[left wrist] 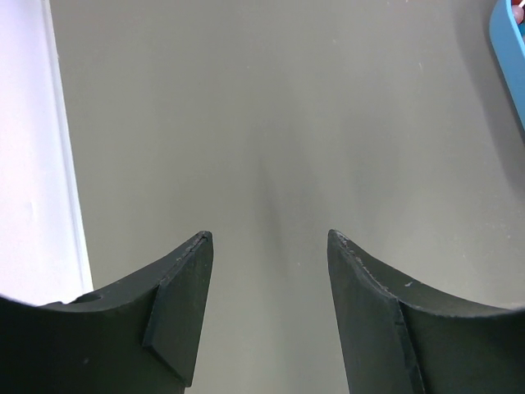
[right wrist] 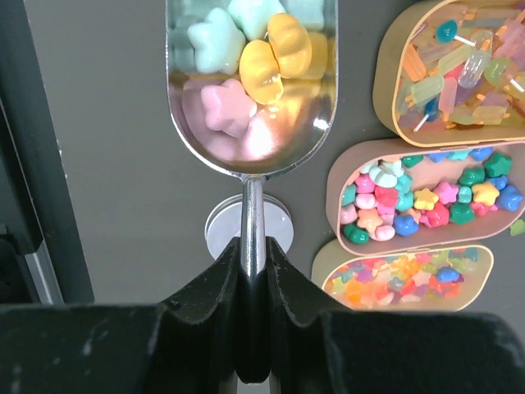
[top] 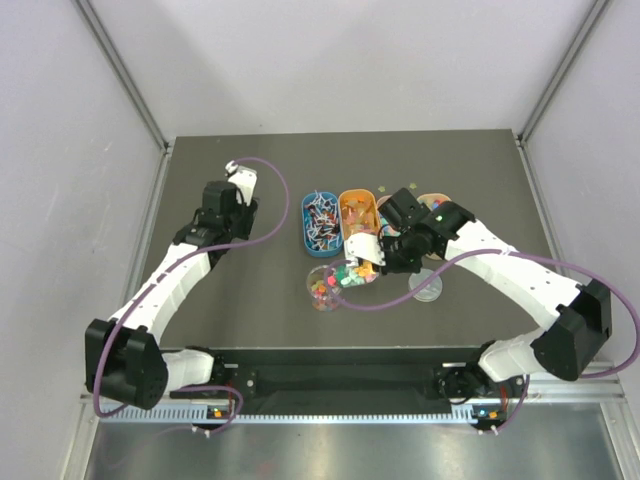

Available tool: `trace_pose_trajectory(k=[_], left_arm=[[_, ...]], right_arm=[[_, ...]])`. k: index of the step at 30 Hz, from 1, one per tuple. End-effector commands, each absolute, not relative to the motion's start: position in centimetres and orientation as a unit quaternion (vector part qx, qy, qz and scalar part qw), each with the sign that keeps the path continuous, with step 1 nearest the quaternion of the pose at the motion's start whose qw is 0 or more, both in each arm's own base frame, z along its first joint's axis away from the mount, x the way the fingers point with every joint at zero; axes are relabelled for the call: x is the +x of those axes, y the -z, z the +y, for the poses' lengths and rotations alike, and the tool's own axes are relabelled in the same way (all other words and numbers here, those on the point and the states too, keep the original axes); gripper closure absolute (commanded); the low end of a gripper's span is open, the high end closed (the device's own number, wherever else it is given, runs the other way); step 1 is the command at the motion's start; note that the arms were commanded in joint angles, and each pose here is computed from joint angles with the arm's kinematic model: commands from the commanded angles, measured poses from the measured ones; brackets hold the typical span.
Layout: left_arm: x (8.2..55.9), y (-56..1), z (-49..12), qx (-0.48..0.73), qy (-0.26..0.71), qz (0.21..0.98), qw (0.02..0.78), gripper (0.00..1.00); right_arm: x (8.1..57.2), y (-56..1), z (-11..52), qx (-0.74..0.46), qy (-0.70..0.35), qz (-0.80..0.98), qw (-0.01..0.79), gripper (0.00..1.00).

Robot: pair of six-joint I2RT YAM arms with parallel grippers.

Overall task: Pack the candies
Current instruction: Place the fake candies in the packing bottle.

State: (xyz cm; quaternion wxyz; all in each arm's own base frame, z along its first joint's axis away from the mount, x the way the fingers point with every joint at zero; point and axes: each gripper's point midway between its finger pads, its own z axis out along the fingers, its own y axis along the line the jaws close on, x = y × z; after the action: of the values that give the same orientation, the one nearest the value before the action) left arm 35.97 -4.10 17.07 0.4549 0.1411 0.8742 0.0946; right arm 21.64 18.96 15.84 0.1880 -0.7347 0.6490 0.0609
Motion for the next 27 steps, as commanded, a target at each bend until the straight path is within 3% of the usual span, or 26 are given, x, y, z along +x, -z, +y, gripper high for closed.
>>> trace_pose_trajectory(k=[1, 16, 20, 23, 26, 27], left_arm=[[35.8, -17.9, -4.1, 0.119, -0.077, 0.866, 0.480, 0.37], [35.8, -19.2, -5.3, 0.106, -0.037, 0.867, 0.486, 0.37], [35.8, -23.9, -8.3, 0.124, 0.044, 0.854, 0.504, 0.34], [33.5, -28.9, -13.5, 0.189, 0.188, 0.817, 0.512, 0.35], [29.6, -32.9, -18.7, 0.251, 0.353, 0.753, 0.495, 0.49], [29.2, -34.3, -19.6, 0.238, 0.392, 0.738, 0.495, 0.85]], right_arm=[[22.3, -18.1, 19.8, -0.741, -0.037, 0.640, 0.200, 1.00], [22.4, -19.6, 20.3, -0.752, -0.002, 0.639, 0.160, 1.00], [22.8, -20.2, 20.5, -0.752, 0.013, 0.640, 0.158, 1.00], [23.4, -21.5, 21.3, -0.733, 0.008, 0.655, 0.181, 1.00], [23.5, -22.0, 22.7, -0.702, -0.023, 0.680, 0.211, 1.00], [23.6, -22.0, 22.9, -0.692, -0.030, 0.688, 0.218, 1.00]])
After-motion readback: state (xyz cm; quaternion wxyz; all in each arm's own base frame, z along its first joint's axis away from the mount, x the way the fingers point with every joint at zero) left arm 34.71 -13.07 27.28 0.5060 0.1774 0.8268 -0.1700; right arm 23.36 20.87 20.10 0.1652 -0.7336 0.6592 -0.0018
